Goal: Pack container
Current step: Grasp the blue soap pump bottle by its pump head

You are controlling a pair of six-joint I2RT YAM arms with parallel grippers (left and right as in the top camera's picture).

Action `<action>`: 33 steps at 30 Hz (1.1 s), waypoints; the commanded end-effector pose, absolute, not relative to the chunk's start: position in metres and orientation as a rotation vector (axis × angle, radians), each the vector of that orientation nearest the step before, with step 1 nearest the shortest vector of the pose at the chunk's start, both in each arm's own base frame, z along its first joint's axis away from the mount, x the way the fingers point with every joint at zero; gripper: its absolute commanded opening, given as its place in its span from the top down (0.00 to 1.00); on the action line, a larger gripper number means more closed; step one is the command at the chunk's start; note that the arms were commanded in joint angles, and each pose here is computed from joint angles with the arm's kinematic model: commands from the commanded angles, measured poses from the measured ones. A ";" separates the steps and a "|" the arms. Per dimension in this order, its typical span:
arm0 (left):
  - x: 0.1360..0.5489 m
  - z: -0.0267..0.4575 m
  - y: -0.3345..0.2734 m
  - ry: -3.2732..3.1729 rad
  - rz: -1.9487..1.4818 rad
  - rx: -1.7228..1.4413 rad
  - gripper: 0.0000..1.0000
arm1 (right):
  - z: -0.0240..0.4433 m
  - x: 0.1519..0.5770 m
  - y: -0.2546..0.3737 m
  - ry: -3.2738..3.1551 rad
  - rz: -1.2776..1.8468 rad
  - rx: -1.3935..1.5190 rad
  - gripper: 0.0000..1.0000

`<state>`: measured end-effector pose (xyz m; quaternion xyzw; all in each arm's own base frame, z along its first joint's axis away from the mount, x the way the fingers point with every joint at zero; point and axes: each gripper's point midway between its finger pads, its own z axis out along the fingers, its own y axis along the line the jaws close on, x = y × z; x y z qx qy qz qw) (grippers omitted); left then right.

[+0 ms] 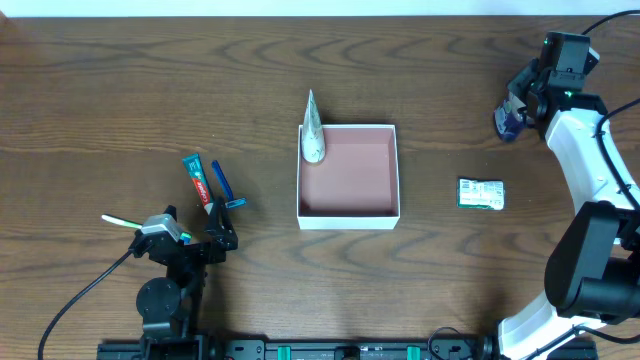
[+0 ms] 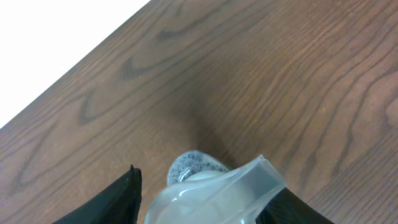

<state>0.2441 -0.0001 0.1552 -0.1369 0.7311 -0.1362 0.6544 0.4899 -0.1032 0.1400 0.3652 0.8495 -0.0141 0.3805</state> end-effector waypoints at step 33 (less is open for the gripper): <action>0.244 0.139 0.002 1.695 -0.294 -0.317 0.02 | 0.225 0.492 -0.062 2.148 0.097 0.397 0.99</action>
